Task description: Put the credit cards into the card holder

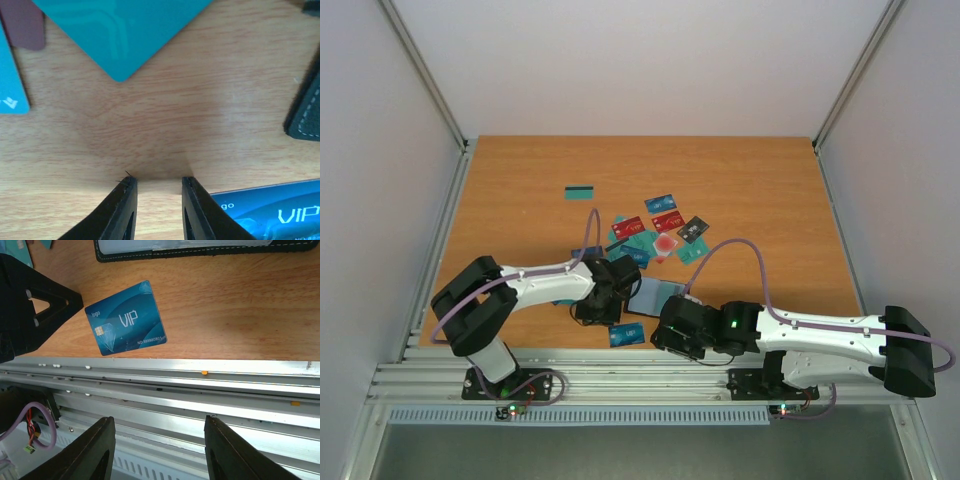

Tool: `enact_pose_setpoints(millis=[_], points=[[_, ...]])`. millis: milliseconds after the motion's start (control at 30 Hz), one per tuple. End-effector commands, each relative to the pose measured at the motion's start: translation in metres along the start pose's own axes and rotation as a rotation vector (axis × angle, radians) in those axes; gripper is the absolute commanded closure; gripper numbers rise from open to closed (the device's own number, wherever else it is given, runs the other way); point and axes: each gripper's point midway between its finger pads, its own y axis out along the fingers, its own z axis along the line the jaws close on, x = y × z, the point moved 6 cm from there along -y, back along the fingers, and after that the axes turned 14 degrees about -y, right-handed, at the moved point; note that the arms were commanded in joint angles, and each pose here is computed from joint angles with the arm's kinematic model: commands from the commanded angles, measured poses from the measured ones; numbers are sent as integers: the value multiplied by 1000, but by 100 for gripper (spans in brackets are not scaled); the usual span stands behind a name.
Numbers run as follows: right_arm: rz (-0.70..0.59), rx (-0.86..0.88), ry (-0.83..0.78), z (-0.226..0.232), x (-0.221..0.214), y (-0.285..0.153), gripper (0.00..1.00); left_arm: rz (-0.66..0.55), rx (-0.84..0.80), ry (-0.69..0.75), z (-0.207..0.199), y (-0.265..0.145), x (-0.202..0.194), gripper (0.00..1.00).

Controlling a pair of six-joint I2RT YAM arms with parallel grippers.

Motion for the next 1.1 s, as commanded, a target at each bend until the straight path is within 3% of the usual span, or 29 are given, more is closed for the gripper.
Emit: enact_pose_setpoints(millis=[0,667,1067], points=[[-34,-26,8,-4,2,0,49,30,4,40,-3,16,-8,73],[28,20,57,-7,-9,27,49,72,-32,122,-22,20,-39,73],[89,84,105,16,-16,68,46,11,-116,164,-20,-15,-38,73]])
